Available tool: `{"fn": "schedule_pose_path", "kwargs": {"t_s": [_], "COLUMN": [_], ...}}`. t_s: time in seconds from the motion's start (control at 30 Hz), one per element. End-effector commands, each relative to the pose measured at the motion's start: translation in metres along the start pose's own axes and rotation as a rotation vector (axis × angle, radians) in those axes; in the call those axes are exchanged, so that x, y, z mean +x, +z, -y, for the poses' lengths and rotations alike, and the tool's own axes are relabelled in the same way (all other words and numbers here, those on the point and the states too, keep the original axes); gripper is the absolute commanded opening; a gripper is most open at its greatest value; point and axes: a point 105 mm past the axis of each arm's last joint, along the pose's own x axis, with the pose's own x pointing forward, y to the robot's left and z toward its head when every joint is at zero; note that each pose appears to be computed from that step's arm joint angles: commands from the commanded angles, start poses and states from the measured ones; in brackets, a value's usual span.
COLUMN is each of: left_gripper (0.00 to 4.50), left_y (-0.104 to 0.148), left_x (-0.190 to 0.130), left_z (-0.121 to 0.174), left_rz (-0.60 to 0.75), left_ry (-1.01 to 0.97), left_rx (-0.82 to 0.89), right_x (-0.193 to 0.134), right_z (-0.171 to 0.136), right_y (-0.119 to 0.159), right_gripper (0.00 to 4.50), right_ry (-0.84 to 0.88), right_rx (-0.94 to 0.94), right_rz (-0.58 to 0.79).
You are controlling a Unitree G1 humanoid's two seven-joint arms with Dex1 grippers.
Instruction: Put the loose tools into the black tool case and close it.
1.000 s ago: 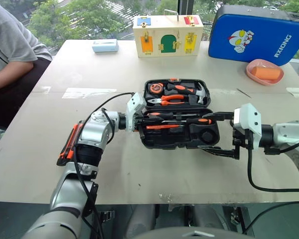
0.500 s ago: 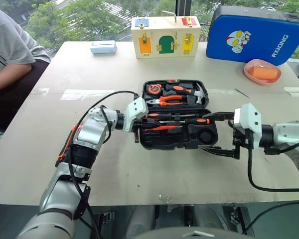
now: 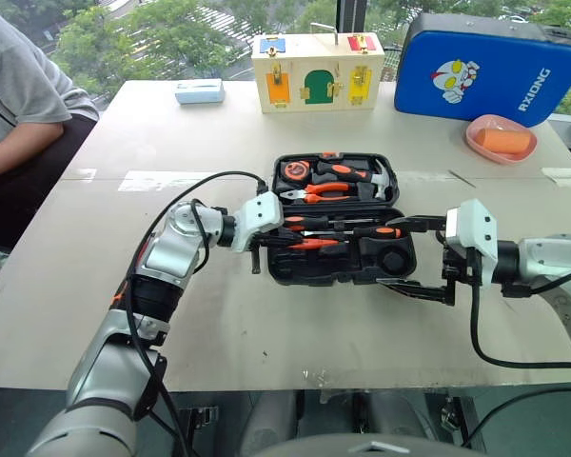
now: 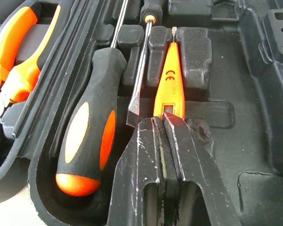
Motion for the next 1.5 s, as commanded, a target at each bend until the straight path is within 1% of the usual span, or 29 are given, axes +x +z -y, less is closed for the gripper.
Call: {"fn": "schedule_pose_path", "kwargs": {"t_s": [0.03,0.1,0.17,0.2,0.23,0.27,0.33,0.37,0.4,0.47,0.5,0.53,0.6,0.67,0.73,0.8,0.9,1.0,1.13,1.23,1.37,1.47,1.5], "left_gripper": [0.05,0.05,0.05,0.05,0.67,0.86,1.76,2.37,2.63,3.60,3.96,4.44,4.44,4.44,4.44,4.44,4.44,4.44,4.44,4.44,4.44,4.44,4.44], "left_y": [-0.004,0.011,0.029,0.031,0.032,0.030,0.019,0.011,0.006,-0.016,-0.026,-0.040,-0.065,-0.081,-0.088,-0.089,-0.086,-0.084,-0.090,-0.093,-0.102,-0.114,-0.121], "left_x": [-0.007,-0.025,-0.055,-0.075,-0.087,-0.101,-0.125,-0.138,-0.146,-0.173,-0.184,-0.199,-0.228,-0.248,-0.254,-0.253,-0.245,-0.240,-0.238,-0.232,-0.225,-0.211,-0.210], "left_z": [0.013,0.013,0.014,0.013,0.013,0.015,0.024,0.031,0.036,0.058,0.070,0.086,0.121,0.149,0.168,0.172,0.159,0.142,0.100,0.084,0.077,0.077,0.076], "left_rz": [-0.001,0.052,0.124,0.142,0.148,0.152,0.139,0.125,0.113,0.062,0.033,-0.010,-0.097,-0.169,-0.203,-0.197,-0.157,-0.148,-0.190,-0.232,-0.306,-0.361,-0.377], "left_ry": [-0.026,0.012,0.081,0.155,0.205,0.259,0.355,0.419,0.461,0.594,0.651,0.727,0.872,0.990,1.044,1.061,1.054,1.033,0.974,0.924,0.879,0.823,0.835], "left_rx": [-0.059,-0.060,-0.075,-0.119,-0.152,-0.190,-0.280,-0.329,-0.360,-0.457,-0.501,-0.554,-0.659,-0.737,-0.787,-0.811,-0.829,-0.828,-0.861,-0.894,-0.926,-0.958,-0.973], "right_x": [0.001,0.003,0.005,0.007,0.009,0.011,0.015,0.018,0.019,0.025,0.027,0.029,0.032,0.033,0.035,0.036,0.038,0.038,0.033,0.030,0.028,0.028,0.027], "right_z": [0.004,0.007,0.013,0.016,0.018,0.019,0.022,0.023,0.024,0.022,0.021,0.019,0.015,0.013,0.014,0.015,0.015,0.014,0.003,-0.001,-0.003,-0.006,-0.007], "right_y": [0.010,0.014,0.017,0.020,0.021,0.023,0.027,0.029,0.031,0.036,0.038,0.041,0.046,0.049,0.050,0.049,0.048,0.048,0.052,0.052,0.053,0.053,0.052], "right_gripper": [4.50,4.50,4.50,4.50,4.50,4.50,4.50,4.50,4.50,4.50,4.50,4.50,4.50,4.50,4.50,4.50,4.50,4.50,4.50,4.50,4.50,4.50,4.50], "right_ry": [0.004,0.004,0.005,0.009,0.013,0.021,0.041,0.056,0.065,0.123,0.151,0.190,0.264,0.318,0.338,0.353,0.373,0.380,0.409,0.402,0.368,0.360,0.358], "right_rx": [-0.049,-0.056,-0.069,-0.075,-0.079,-0.082,-0.081,-0.083,-0.084,-0.075,-0.075,-0.074,-0.074,-0.076,-0.083,-0.087,-0.097,-0.102,-0.104,-0.108,-0.116,-0.113,-0.116], "right_rz": [0.033,0.048,0.066,0.082,0.092,0.106,0.136,0.153,0.163,0.193,0.203,0.218,0.247,0.262,0.262,0.259,0.251,0.247,0.248,0.245,0.241,0.245,0.242]}}
